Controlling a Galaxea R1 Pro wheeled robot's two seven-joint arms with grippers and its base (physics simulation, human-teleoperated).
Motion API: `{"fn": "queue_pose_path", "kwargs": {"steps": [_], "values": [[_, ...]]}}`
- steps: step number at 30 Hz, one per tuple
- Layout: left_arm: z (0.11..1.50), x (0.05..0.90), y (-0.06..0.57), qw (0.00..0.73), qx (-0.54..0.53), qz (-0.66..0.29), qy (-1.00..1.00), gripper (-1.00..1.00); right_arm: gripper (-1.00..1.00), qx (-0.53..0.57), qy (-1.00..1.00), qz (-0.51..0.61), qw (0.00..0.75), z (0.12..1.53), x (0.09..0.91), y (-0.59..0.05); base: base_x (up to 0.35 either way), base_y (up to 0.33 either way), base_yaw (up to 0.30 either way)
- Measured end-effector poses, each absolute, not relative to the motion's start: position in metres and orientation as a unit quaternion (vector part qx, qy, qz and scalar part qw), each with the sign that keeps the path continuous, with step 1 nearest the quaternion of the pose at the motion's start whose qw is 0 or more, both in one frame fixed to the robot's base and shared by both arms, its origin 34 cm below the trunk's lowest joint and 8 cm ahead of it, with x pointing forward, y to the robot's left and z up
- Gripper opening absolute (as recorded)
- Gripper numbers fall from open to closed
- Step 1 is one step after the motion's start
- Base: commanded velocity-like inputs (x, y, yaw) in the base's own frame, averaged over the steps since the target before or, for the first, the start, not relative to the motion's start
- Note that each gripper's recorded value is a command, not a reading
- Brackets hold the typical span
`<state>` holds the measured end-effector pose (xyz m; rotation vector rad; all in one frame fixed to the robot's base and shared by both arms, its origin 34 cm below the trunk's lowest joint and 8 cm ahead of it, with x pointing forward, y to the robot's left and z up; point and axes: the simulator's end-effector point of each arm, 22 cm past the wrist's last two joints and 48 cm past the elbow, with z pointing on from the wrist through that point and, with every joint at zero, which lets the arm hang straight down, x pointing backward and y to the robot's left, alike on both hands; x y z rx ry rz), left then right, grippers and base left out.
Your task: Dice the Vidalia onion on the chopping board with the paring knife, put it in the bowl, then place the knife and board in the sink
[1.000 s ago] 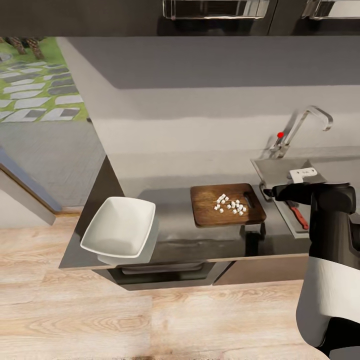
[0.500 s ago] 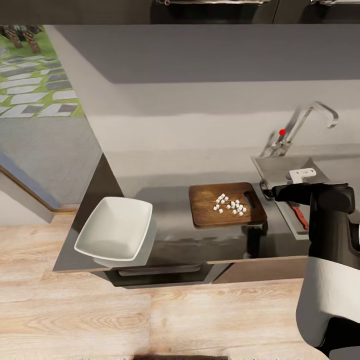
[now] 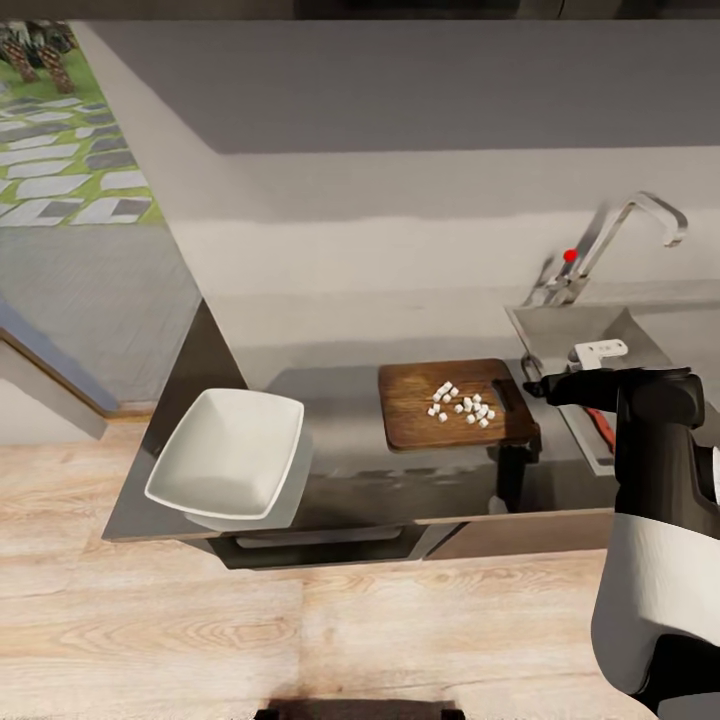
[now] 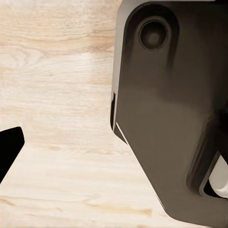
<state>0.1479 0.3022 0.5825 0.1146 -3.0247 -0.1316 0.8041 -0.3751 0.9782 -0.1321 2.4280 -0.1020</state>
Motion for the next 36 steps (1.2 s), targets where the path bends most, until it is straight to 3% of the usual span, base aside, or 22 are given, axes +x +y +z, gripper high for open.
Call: {"fn": "queue_pose_path", "kwargs": {"steps": [36], "values": [[0.581, 0.124, 0.302, 0.085, 0.037, -0.044, -0.995, 1.00, 1.00, -0.052, 0.946, -0.035, 0.318, 0.936, 0.801, -0.372, 0.022, 0.009, 0.000]]}}
